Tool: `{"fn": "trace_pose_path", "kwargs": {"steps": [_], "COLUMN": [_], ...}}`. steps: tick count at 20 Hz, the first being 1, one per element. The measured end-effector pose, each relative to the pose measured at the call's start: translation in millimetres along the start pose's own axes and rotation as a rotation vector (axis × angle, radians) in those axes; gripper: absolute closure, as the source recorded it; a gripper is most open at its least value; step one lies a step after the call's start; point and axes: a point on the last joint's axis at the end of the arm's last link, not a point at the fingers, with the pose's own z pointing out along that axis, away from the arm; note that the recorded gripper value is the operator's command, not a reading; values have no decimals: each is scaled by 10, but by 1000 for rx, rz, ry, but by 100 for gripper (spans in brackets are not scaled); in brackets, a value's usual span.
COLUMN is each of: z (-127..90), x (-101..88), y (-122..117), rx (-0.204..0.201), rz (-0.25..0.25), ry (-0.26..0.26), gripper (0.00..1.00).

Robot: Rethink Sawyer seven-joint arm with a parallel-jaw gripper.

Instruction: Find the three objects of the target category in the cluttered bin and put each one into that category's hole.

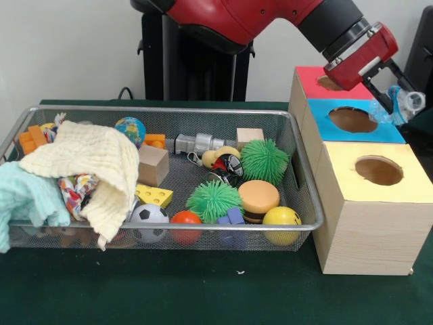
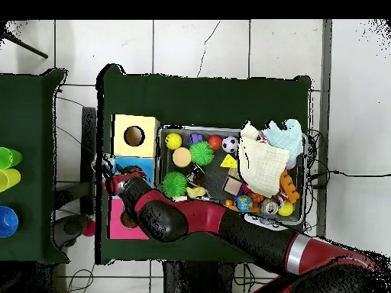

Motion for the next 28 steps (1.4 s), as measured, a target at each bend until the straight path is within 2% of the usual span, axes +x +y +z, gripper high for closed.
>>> {"fn": "trace_pose_path", "kwargs": {"steps": [18,28], "z": [-55,-220], "x": [64,12], "y": [3,-206], "rx": [-19,-11], "rz": [-59,-58], "ry": [-6,0], "gripper": [100,100]}}
